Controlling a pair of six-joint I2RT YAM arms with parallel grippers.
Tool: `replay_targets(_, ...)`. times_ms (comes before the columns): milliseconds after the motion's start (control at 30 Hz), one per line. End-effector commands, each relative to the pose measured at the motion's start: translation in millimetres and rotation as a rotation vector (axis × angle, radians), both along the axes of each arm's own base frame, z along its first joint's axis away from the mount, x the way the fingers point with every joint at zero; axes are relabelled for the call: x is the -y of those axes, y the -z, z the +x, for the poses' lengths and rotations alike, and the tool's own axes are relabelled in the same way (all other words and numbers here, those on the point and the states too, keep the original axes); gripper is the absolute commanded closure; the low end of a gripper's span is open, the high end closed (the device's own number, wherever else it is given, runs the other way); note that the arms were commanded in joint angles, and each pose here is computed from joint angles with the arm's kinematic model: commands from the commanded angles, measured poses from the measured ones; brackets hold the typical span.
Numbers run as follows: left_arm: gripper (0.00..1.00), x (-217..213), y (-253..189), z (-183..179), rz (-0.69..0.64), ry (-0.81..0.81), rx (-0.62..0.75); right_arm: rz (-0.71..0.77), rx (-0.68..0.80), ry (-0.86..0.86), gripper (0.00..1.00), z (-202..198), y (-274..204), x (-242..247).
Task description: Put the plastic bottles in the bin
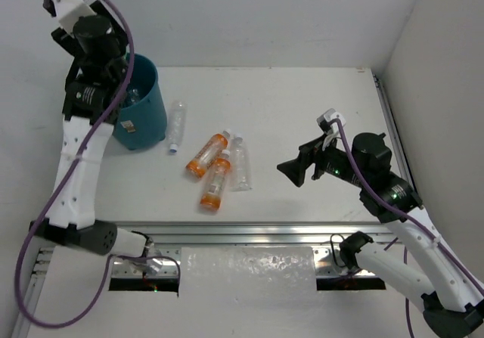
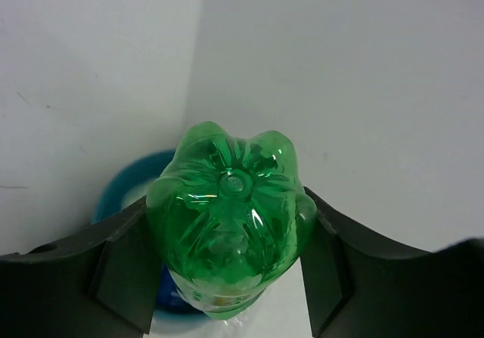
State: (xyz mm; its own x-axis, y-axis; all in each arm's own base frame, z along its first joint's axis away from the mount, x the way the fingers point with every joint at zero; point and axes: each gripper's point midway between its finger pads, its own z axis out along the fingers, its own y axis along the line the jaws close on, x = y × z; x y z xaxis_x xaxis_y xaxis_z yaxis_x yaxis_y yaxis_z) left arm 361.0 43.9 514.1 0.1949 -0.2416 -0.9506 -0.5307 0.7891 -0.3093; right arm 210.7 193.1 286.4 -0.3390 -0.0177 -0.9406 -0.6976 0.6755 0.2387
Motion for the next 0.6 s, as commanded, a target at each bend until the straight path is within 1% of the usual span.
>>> replay_targets(0,1.0,-44,29,47,0.04,-0.123,-0.114,-0.004,0.06,-0.001,0.01,-1,-19,3)
replay_targets(33,0.97,-49,35,57,0.031,-0.096,-0.131,-0.006,0.059,0.0,0.01,-1,-19,3)
replay_targets(67,0.91,-60,35,62,0.018,-0.102,-0.134,-0.007,0.059,-0.003,0.01,-1,-18,3)
replay_targets(100,0.83,-58,51,76,0.021,-0.083,-0.182,-0.013,0.053,-0.004,0.01,-1,-16,3)
replay_targets(133,0.7,-58,54,80,0.028,-0.086,-0.196,-0.018,0.049,0.0,0.01,-1,-14,3)
replay_targets(167,0.44,-60,62,85,0.028,-0.095,-0.218,-0.022,0.027,0.02,0.01,3,-8,4)
replay_targets(200,0.35,-65,65,86,0.027,-0.108,-0.225,-0.029,0.012,0.032,0.01,6,-4,4)
replay_targets(233,0.23,-70,68,87,0.022,-0.116,-0.231,-0.035,-0.003,0.038,0.01,8,-1,4)
replay_targets(267,0.01,-68,71,88,0.017,-0.106,-0.235,-0.041,-0.023,0.04,0.01,10,4,2)
replay_targets(367,0.0,-58,76,91,-0.009,-0.043,-0.246,-0.03,-0.139,0.066,0.01,22,21,-7)
replay_targets(400,0.0,-56,71,87,-0.016,-0.027,-0.236,-0.023,-0.166,0.065,0.01,26,25,-12)
replay_targets(433,0.0,-49,69,85,-0.029,0.012,-0.231,-0.044,-0.24,0.08,0.01,36,44,-18)
replay_targets(467,0.0,-44,67,80,-0.035,0.037,-0.237,-0.028,-0.297,0.117,0.01,44,49,-21)
replay_targets(500,0.0,-39,56,69,-0.039,0.065,-0.216,-0.037,-0.338,0.136,0.01,51,59,-25)
replay_targets(533,0.0,-31,53,63,-0.047,0.117,-0.215,-0.084,-0.412,0.159,0.01,62,85,-32)
replay_targets(567,0.0,-25,60,56,-0.051,0.148,-0.242,-0.103,-0.443,0.199,0.01,70,95,-35)
